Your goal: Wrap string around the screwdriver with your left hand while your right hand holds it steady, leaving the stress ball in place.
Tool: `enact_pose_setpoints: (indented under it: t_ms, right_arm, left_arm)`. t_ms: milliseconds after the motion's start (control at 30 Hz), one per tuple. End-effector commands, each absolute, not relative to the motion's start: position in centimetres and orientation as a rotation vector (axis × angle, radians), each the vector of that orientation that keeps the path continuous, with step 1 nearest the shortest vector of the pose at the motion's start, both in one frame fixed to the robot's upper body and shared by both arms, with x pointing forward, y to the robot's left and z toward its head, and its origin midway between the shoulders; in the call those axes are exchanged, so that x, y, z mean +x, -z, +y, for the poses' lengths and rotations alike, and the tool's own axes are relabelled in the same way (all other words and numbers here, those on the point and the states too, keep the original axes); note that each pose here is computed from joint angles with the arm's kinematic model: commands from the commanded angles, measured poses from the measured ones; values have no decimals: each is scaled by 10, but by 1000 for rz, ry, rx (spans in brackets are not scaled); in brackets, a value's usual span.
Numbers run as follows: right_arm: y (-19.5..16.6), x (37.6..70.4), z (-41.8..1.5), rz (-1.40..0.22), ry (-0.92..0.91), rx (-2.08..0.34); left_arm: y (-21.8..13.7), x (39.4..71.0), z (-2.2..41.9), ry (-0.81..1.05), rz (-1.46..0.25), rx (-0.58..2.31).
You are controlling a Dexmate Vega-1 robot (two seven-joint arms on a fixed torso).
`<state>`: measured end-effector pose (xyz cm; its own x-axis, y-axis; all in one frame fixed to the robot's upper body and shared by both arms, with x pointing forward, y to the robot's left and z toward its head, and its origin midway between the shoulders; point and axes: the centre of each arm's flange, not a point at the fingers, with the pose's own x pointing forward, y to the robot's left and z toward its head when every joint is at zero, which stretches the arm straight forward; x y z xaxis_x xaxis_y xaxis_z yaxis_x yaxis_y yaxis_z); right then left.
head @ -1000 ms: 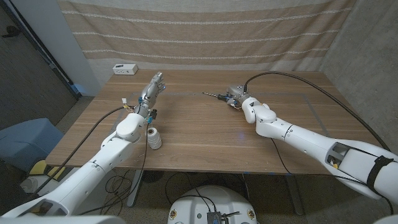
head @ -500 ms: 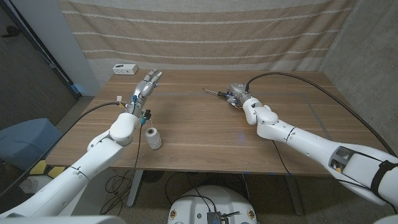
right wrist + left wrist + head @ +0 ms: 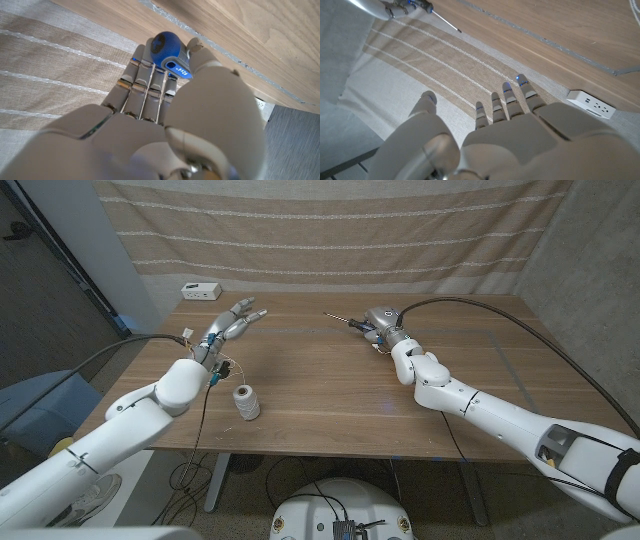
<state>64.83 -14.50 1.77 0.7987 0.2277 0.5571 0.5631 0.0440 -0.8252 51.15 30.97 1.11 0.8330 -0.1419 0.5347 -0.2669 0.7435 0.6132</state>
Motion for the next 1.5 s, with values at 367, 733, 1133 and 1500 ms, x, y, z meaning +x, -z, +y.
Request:
enact_pose_setpoints:
  t_ms: [367, 733, 1133, 1500]
  right_arm:
    - [-14, 620, -148, -704, 342, -1520]
    - [-13, 609, -143, -714, 356, -1520]
    - [-15, 602, -133, -740, 363, -1521]
    - [-13, 599, -132, -747, 355, -1514]
  left_arm:
    - [-18, 462, 292, 34, -442, 1197]
    - [-22, 441, 283, 52, -307, 1400]
    - [-22, 421, 273, 45, -182, 1540]
    - [-15, 419, 263, 3, -42, 1631]
